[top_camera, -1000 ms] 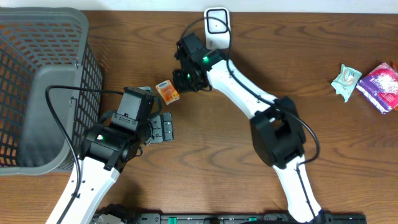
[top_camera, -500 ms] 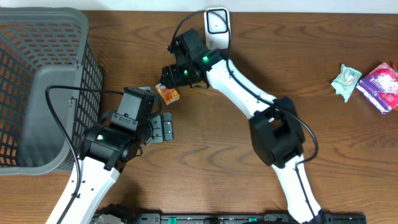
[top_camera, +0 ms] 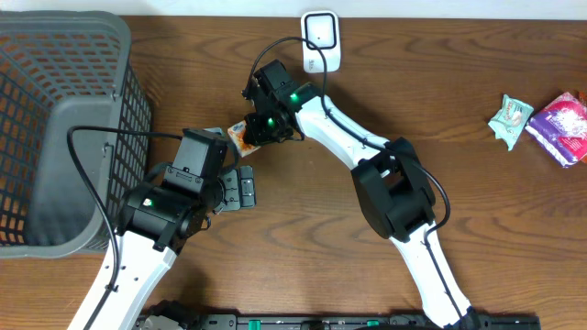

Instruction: Scan the item barcode

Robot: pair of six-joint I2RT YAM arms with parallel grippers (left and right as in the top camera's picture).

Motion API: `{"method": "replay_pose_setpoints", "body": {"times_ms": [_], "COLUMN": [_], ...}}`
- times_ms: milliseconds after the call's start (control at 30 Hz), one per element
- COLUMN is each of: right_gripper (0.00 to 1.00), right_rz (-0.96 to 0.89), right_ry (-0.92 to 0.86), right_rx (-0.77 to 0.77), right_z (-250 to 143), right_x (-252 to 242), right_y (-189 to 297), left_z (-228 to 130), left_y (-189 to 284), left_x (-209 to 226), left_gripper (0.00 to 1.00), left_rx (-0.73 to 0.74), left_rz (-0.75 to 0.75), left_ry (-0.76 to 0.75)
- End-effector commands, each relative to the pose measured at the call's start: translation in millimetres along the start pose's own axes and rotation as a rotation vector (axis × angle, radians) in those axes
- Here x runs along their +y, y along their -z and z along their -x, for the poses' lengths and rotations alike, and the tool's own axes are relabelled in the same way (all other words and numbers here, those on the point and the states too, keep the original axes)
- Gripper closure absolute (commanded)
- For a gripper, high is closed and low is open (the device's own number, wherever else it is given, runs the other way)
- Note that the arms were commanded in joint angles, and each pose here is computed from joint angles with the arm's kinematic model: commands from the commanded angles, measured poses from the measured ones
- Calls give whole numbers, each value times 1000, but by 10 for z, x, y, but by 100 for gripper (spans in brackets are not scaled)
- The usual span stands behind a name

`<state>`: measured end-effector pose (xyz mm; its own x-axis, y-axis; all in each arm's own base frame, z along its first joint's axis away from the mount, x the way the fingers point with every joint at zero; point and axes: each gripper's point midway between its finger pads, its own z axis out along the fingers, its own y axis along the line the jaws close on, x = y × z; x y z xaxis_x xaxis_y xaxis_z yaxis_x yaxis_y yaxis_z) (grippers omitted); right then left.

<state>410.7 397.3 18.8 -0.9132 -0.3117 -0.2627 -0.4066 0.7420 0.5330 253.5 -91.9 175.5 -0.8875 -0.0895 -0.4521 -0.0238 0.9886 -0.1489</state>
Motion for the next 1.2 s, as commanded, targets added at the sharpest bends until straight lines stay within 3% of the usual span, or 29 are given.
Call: {"method": "replay_pose_setpoints", "body": {"times_ms": [0,167,467,700,1167], "right_gripper": [99,99,98,99,99], "right_rz": [94,247,691,788,867], "right_ry": [-48,-263,-548,-744,-738], "right_rx": [63,112,292,436,483], "right_z": [-125,-88,41,1,-7], "right_x": [97,224,425,458,533], "right_y": [-53,175,873,1119,1253], "left_z": [5,5,5,5,5], "left_y": [-1,-1,-1,-1,-1], "left_x": [21,21,21,21,21], "left_gripper": [2,2,2,2,2], "left_rx": [0,0,0,0,0], "left_rz": [8,8,8,8,8], "left_ry": [-9,-9,-9,-9,-9]}}
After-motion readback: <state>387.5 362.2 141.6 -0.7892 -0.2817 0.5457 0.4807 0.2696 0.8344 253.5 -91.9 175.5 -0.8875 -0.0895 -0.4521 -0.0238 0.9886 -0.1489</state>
